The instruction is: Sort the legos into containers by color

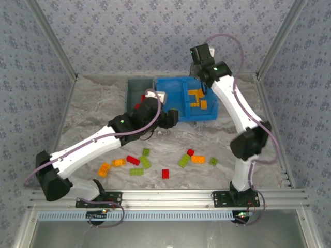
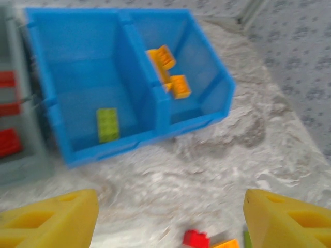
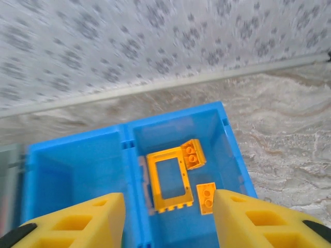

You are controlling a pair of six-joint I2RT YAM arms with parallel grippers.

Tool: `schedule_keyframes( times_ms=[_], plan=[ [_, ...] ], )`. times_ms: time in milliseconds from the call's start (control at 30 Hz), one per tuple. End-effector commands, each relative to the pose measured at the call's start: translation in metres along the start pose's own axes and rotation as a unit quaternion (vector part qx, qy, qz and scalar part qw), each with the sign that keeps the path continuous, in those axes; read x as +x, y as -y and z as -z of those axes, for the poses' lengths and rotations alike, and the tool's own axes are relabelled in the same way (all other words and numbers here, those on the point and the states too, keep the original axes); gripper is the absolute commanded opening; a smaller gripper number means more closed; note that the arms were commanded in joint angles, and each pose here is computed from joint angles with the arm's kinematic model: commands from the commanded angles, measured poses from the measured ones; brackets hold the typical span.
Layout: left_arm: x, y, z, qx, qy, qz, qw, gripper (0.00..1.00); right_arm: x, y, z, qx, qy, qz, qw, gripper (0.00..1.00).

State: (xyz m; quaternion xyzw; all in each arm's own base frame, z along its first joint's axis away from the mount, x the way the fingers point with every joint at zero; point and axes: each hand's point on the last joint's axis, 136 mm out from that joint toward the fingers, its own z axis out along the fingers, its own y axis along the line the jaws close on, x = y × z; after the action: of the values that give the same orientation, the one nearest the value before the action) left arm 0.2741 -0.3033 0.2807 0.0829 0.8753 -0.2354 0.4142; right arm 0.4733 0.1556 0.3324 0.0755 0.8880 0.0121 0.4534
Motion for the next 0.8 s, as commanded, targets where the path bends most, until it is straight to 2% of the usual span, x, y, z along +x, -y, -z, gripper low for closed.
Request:
schedule_keyframes(
  times_ms=[0, 67, 167, 267, 300, 433, 467, 533, 633, 767],
  plan=[
    [0.040, -0.063, 0.023, -0.111, -0.057, 0.025, 0.992, 0.74, 0.009, -0.012, 0.046, -0.046, 0.032, 0.008, 0.998, 0.51],
    [0.062, -0.093, 0.033, -0.156, -0.088, 0.070, 0.981, 0.74, 0.035, -0.026, 0.070, -0.100, 0.036, 0.026, 0.994, 0.52],
    [0.102, -0.133, 0.042, -0.209, -0.129, 0.169, 0.954, 0.74, 0.091, -0.058, 0.104, -0.205, 0.025, 0.064, 0.976, 0.53],
    [0.134, -0.147, 0.037, -0.213, -0.134, 0.263, 0.932, 0.73, 0.173, -0.096, 0.138, -0.344, -0.003, 0.130, 0.930, 0.55],
    [0.143, -0.151, 0.034, -0.217, -0.129, 0.294, 0.922, 0.73, 0.200, -0.104, 0.151, -0.383, -0.010, 0.150, 0.912, 0.58],
    [0.172, -0.162, 0.020, -0.235, -0.118, 0.387, 0.884, 0.71, 0.275, -0.122, 0.204, -0.507, -0.028, 0.200, 0.838, 0.63],
    [0.179, -0.166, 0.019, -0.244, -0.118, 0.403, 0.874, 0.70, 0.286, -0.123, 0.213, -0.514, -0.027, 0.207, 0.832, 0.63],
    [0.191, -0.173, 0.017, -0.268, -0.116, 0.436, 0.852, 0.66, 0.307, -0.122, 0.218, -0.507, -0.038, 0.217, 0.833, 0.63],
    [0.194, -0.177, 0.013, -0.289, -0.112, 0.454, 0.835, 0.66, 0.324, -0.120, 0.220, -0.498, -0.051, 0.222, 0.837, 0.63],
    [0.200, -0.183, 0.014, -0.321, -0.117, 0.467, 0.815, 0.65, 0.325, -0.121, 0.225, -0.495, -0.050, 0.221, 0.839, 0.63]
  ],
)
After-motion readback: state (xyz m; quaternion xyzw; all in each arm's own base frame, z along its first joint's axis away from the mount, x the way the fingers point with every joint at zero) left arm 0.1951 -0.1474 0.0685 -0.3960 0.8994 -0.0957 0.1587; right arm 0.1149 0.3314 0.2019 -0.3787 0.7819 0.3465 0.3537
